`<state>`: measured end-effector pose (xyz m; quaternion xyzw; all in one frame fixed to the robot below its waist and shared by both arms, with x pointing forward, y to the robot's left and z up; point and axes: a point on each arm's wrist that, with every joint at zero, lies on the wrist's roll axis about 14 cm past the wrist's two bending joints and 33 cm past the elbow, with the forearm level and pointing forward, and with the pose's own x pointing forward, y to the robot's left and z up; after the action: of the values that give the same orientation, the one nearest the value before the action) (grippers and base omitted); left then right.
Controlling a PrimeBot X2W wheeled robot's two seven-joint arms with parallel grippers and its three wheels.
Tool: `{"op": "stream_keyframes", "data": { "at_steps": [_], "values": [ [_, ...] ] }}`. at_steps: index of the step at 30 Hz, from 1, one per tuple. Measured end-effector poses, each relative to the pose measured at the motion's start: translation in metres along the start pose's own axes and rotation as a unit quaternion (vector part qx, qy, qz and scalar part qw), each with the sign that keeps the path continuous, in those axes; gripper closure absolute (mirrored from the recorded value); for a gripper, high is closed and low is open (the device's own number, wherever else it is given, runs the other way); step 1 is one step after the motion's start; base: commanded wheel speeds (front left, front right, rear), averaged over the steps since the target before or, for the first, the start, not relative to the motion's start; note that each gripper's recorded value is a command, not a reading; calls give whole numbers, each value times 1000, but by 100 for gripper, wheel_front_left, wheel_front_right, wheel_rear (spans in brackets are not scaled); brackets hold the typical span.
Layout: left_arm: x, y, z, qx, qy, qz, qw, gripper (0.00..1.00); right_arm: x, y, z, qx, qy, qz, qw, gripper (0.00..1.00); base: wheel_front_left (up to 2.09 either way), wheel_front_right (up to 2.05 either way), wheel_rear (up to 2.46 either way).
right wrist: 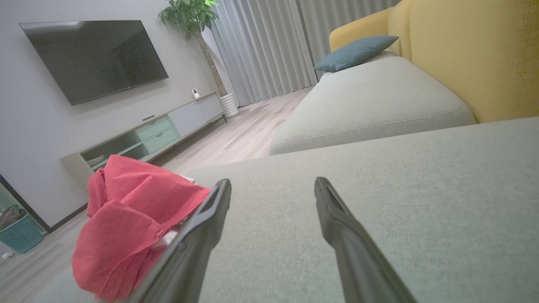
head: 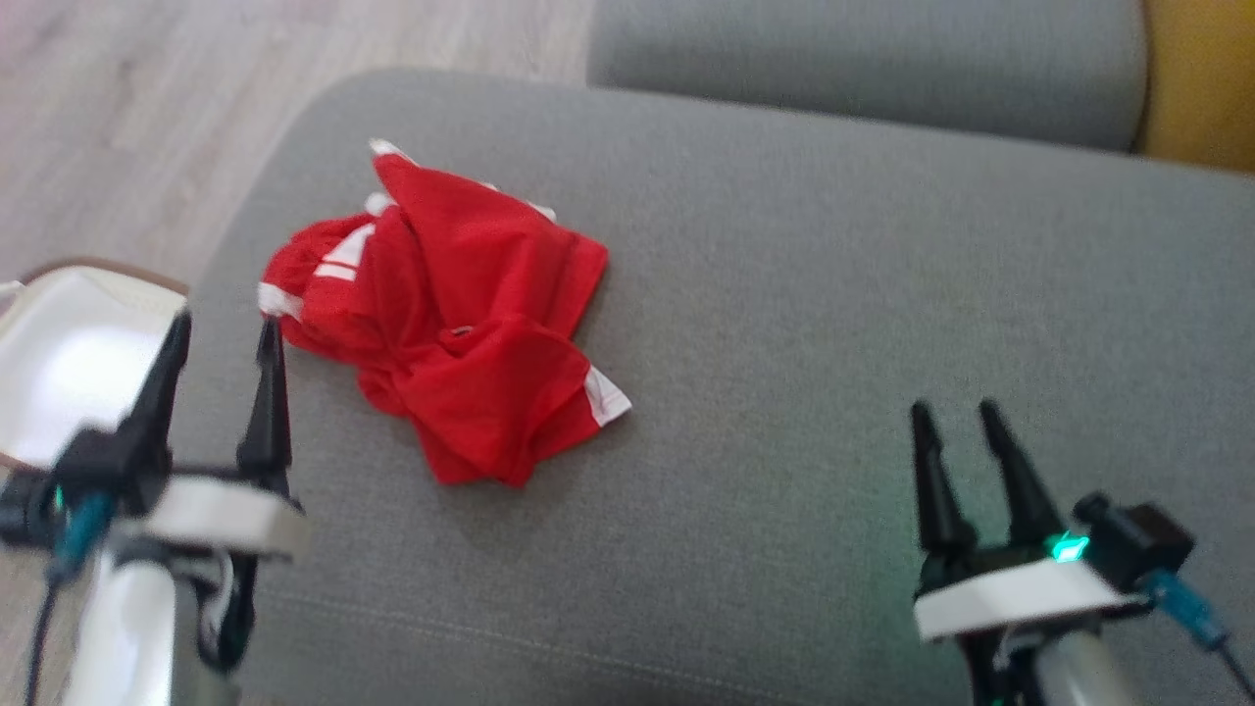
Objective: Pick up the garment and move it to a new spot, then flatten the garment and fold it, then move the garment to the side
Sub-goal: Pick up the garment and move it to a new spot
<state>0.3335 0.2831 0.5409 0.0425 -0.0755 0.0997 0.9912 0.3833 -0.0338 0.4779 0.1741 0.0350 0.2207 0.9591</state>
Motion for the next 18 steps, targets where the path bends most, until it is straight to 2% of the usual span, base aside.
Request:
{"op": "stream_keyframes", "data": {
  "at_steps": [4,10,11,12,13,18],
  "values": [
    [38,-7,-23,9,56,-33,998,0,13,-22,12,-4,-20,-24,999,0,0,0,0],
    [91,-20,-60,23,165,-68,984,0,22,-47,12,-6,-26,-51,998,0,0,0,0],
    [91,-20,-60,23,165,-68,984,0,22,-47,12,-6,-26,-51,998,0,0,0,0],
    [108,-34,-80,29,215,-96,971,0,24,-59,10,-4,-26,-64,998,0,0,0,0],
    [108,-34,-80,29,215,-96,971,0,24,-59,10,-4,-26,-64,998,0,0,0,0],
    [120,-44,-115,41,289,-118,949,0,23,-76,3,-3,-19,-85,996,0,0,0,0]
  ]
}}
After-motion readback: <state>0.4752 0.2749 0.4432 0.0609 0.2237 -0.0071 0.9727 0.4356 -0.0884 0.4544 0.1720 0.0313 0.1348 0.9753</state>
